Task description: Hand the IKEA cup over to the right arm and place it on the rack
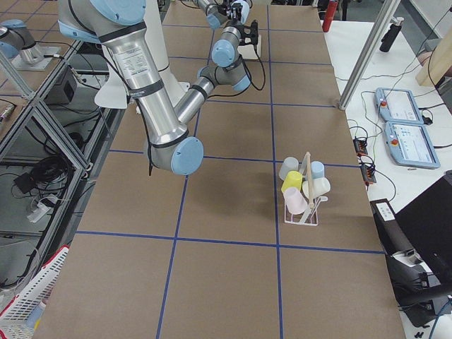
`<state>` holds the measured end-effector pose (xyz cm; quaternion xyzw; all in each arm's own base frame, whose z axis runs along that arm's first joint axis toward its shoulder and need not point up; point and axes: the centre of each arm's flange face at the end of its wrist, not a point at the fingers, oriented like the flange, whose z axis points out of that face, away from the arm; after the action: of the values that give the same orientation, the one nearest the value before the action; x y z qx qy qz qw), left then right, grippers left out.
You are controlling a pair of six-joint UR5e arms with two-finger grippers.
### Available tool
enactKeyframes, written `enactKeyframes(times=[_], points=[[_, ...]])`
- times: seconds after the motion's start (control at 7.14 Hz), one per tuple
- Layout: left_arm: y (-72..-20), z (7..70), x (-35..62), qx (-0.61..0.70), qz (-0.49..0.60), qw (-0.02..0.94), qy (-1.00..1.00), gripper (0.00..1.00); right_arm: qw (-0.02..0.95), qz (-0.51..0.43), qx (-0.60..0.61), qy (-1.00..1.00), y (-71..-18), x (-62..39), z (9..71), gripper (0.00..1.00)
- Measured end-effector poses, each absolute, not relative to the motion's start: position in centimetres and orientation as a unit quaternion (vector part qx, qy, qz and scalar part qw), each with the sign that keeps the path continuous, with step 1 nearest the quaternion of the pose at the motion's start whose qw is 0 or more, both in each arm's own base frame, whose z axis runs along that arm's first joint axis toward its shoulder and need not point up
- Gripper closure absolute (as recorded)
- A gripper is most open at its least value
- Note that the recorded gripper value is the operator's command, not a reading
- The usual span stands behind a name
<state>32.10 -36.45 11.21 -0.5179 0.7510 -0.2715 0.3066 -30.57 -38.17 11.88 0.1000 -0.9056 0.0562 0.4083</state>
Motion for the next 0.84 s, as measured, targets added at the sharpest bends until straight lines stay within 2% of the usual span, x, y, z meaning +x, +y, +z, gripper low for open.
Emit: enactKeyframes(times=[0.42, 0.84], points=[[-36.9, 11.7, 31.0, -0.484, -0.267, 0.314, 0.772, 0.00, 0.406, 0.054, 0.109, -0.906, -38.3, -30.1, 12.1, 0.89], [-39.1, 15.7, 29.9, -0.331, -0.267, 0.375, 0.824, 0.00, 0.461, 0.063, 0.193, -0.864, -41.4, -28.8, 17.3, 0.89]])
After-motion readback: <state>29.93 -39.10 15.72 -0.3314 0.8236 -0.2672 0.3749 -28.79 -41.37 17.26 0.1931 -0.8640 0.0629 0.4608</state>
